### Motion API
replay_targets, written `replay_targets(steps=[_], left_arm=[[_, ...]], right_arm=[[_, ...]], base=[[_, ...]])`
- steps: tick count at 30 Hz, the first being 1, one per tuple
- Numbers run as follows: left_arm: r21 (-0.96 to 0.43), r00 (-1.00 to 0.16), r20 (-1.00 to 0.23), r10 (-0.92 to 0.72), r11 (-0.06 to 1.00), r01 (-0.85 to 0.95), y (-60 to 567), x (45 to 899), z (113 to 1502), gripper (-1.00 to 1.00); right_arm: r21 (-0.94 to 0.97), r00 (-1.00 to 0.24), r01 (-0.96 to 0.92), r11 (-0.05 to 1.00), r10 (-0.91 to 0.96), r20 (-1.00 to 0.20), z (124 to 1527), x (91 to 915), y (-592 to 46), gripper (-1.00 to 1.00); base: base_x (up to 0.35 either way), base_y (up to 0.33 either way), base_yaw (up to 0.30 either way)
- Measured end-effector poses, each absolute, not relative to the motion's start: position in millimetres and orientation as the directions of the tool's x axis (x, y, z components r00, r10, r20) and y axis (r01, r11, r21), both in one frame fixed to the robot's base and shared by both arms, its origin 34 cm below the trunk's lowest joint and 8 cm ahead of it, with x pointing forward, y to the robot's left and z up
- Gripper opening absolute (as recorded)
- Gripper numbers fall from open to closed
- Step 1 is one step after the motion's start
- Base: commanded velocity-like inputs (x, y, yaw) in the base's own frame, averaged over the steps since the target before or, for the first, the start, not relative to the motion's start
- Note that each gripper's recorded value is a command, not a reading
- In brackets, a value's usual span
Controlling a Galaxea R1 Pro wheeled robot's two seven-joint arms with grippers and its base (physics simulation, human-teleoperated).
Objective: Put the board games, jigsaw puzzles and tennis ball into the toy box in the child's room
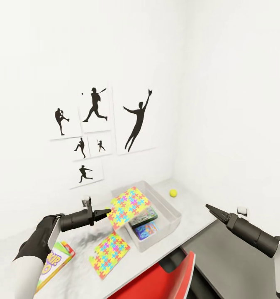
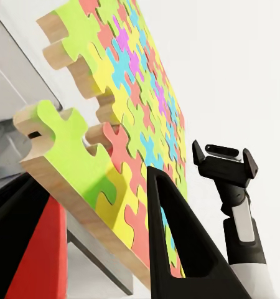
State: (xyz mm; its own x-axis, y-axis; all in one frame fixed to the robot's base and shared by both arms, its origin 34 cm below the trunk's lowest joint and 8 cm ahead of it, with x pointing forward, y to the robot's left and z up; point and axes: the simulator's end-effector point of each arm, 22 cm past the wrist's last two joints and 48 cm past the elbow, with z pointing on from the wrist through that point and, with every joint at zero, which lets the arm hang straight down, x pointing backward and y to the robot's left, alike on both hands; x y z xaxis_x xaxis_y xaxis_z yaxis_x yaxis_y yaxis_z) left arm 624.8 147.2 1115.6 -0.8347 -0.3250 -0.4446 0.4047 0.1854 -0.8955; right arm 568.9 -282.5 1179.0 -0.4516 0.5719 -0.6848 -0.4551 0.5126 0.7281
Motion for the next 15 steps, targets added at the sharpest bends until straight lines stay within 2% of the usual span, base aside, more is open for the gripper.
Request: replay_targets(steps=[5,15], left_arm=[[-0.896,-0.835,-0.444,-0.325,0.185,0.405,147.1,624.8,1115.6,-1.00],[-0.896,-0.835,-0.444,-0.325,0.185,0.405,147.1,624.9,1115.7,-1.00]], right_arm=[[0.728,-0.452,-0.455,0.512,0.572,-0.685,1178.9,568.7,-282.4,1.00],[0.729,-0.453,-0.455,0.511,0.572,-0.684,1178.6,568.6,-282.4,1.00]], base=[[0.166,-0.097,0.144],[0.140,-0.107,0.014]])
